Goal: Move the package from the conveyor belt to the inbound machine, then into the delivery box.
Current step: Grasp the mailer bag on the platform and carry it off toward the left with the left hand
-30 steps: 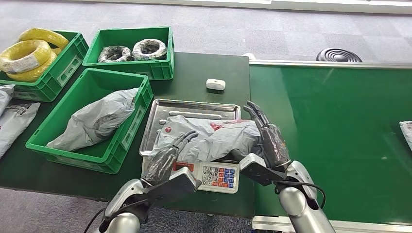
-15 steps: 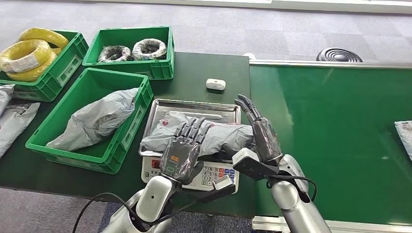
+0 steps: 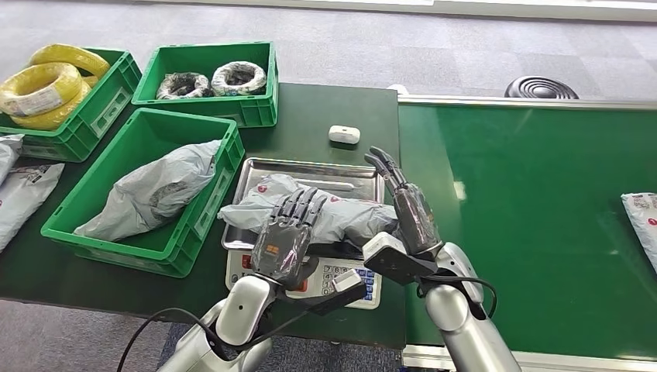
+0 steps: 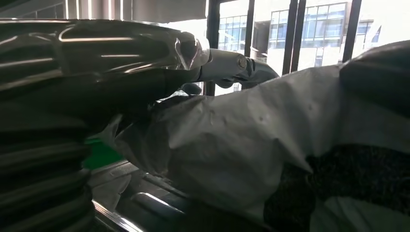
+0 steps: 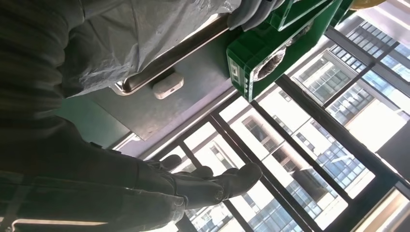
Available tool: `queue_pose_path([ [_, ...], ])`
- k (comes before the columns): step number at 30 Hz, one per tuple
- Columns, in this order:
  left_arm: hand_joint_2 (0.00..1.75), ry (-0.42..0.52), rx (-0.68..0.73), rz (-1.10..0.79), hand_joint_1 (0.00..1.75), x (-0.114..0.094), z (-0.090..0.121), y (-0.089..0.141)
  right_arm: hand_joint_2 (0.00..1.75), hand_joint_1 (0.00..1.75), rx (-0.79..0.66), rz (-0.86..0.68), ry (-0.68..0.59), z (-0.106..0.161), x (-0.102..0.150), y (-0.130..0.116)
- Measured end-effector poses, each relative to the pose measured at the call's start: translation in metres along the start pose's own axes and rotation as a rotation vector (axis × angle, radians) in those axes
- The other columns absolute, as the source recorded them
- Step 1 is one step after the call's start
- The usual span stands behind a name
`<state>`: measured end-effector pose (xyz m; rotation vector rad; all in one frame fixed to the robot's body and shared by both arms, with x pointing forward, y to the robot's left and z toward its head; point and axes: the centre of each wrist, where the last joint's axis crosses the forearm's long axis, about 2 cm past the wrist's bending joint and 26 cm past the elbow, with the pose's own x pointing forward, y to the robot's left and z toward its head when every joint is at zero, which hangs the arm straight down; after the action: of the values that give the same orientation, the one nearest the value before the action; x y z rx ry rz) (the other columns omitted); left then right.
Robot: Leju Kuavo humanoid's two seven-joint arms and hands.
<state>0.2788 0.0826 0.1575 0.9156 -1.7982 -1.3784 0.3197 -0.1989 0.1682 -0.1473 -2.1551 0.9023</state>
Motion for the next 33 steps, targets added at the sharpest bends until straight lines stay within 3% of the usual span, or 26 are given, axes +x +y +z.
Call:
queue_pose_path([
  [3,1.75,0.006,-0.025,-0.003,1.44,-0.001,0.0,-0.002,1.75,0.0,-0.002,-0.005,-0.006,-0.002,0.001,0.0],
  [4,1.75,0.009,-0.039,-0.004,1.71,-0.001,0.0,-0.004,1.75,0.0,-0.003,-0.006,-0.008,-0.002,0.001,0.0],
  [11,1.75,0.029,-0.188,0.033,1.75,-0.004,0.002,-0.017,1.75,0.0,-0.011,-0.012,-0.022,-0.009,0.004,-0.001],
  [17,1.75,0.034,-0.201,0.052,1.75,-0.006,0.001,-0.021,1.75,0.0,-0.017,-0.01,-0.022,-0.01,0.004,-0.002],
  [24,1.75,0.052,-0.078,0.1,1.75,-0.013,-0.003,-0.007,1.75,0.0,-0.035,0.006,-0.011,-0.008,0.003,-0.006],
  [33,1.75,0.074,0.182,0.167,1.75,-0.037,-0.011,0.039,1.75,0.0,-0.055,0.02,0.01,-0.004,0.004,-0.011],
])
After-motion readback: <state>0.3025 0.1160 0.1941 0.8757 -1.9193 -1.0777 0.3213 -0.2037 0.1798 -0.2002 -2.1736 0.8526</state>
